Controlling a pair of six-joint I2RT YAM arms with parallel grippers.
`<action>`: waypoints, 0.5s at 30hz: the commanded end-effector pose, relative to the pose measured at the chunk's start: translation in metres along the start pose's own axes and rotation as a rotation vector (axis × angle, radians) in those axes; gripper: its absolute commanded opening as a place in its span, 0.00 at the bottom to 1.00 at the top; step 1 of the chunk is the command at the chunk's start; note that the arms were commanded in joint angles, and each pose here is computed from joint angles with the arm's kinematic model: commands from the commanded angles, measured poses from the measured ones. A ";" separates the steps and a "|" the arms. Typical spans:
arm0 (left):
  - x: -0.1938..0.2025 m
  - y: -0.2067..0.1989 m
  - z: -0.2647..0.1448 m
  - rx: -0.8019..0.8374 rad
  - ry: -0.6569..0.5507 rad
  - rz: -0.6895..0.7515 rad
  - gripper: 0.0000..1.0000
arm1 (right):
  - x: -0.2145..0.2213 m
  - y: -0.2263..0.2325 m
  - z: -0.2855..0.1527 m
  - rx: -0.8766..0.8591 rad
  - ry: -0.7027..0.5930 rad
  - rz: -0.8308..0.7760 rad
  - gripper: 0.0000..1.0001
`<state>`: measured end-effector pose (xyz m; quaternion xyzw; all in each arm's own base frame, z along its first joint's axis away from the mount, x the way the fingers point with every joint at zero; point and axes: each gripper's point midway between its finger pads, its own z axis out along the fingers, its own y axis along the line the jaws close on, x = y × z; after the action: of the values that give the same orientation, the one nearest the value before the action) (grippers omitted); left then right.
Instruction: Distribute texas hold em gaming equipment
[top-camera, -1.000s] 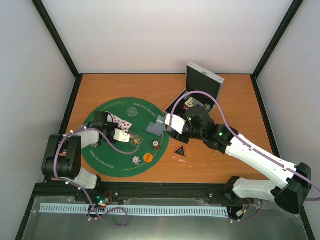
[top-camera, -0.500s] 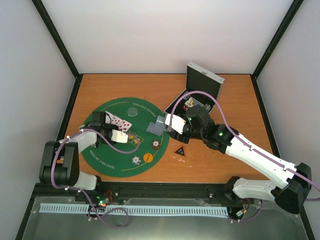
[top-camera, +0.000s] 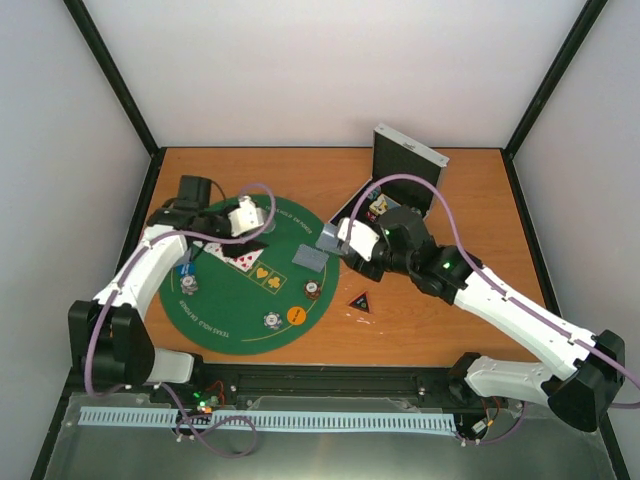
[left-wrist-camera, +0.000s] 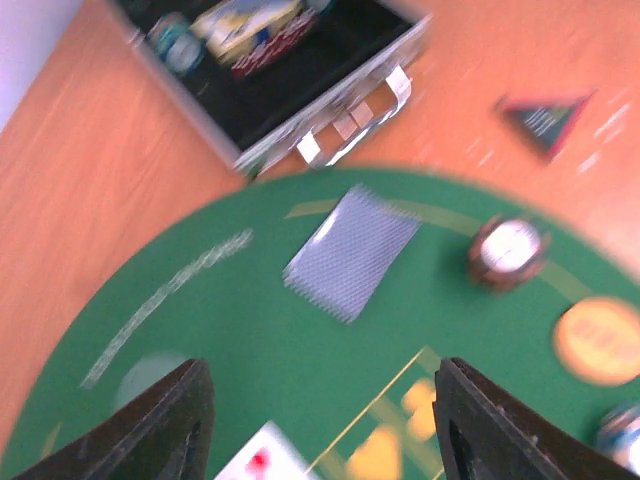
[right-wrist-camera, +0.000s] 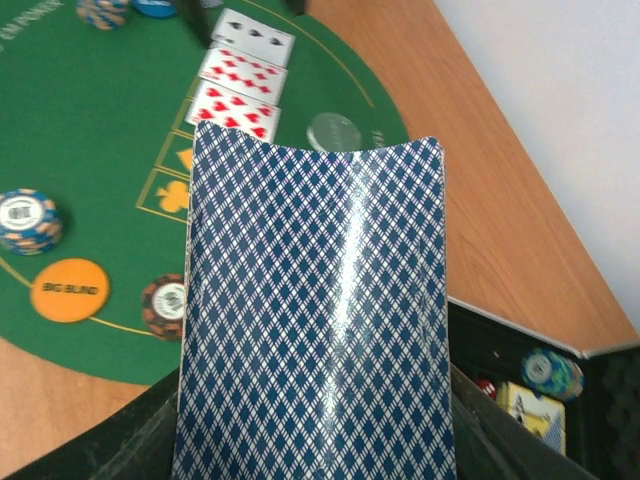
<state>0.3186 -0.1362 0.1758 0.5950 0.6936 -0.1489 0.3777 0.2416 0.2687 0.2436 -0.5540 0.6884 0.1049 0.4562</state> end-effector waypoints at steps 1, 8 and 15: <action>-0.059 -0.050 0.017 0.212 -0.106 -0.248 0.61 | 0.001 -0.035 -0.018 0.114 -0.006 0.102 0.52; -0.077 -0.087 0.052 0.293 -0.013 -0.167 0.62 | 0.028 -0.070 -0.035 0.229 0.038 0.236 0.52; -0.096 -0.144 0.079 0.424 0.030 -0.006 0.62 | 0.060 -0.101 -0.040 0.292 0.076 0.377 0.52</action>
<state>0.2292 -0.2657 0.1546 0.6254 0.6804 -0.2909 0.2475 0.2989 0.1822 0.2553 -0.3920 0.7862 0.0557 0.4744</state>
